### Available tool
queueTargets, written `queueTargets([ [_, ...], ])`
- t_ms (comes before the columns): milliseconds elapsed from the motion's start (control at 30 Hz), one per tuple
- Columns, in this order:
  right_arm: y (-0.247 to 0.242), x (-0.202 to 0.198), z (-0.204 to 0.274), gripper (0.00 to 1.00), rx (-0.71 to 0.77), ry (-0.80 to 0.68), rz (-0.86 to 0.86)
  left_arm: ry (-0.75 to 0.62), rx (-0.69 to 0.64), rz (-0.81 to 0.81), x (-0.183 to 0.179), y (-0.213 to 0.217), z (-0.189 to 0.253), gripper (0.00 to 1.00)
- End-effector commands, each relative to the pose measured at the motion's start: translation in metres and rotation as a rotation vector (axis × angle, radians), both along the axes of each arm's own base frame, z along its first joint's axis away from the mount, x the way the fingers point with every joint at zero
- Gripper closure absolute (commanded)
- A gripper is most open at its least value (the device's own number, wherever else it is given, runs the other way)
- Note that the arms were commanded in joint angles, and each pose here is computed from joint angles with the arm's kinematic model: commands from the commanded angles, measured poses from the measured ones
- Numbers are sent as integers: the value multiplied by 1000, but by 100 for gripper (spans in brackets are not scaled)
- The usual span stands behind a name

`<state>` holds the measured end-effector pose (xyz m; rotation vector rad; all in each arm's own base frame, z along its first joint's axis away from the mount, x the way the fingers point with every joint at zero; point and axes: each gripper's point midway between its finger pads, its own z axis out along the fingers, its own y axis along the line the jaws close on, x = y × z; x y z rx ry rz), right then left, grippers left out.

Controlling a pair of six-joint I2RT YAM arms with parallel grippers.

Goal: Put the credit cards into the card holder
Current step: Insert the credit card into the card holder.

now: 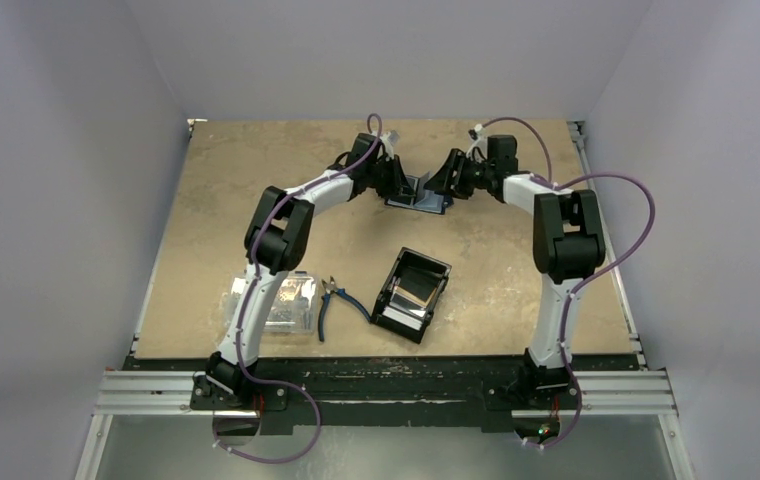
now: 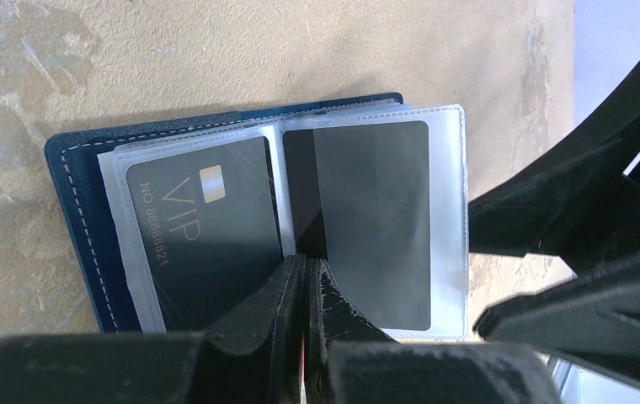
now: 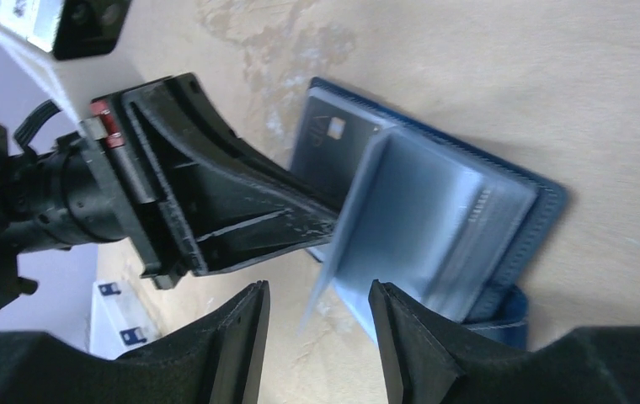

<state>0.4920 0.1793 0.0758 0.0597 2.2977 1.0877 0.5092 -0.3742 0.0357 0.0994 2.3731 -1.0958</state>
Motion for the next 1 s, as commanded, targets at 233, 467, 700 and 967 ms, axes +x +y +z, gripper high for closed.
queueTargets([
  [233, 38, 13, 28, 43, 125, -108, 100, -2, -24, -6, 1, 0, 11, 98],
  [467, 59, 15, 25, 43, 141, -96, 146, -4, -108, 10, 3, 14, 59, 79],
  [700, 71, 14, 21, 42, 115, -88, 148, 11, -73, 38, -18, 60, 81, 73],
  [967, 76, 19, 4, 42, 58, -47, 145, 16, 62, 108, -38, 123, 79, 71],
])
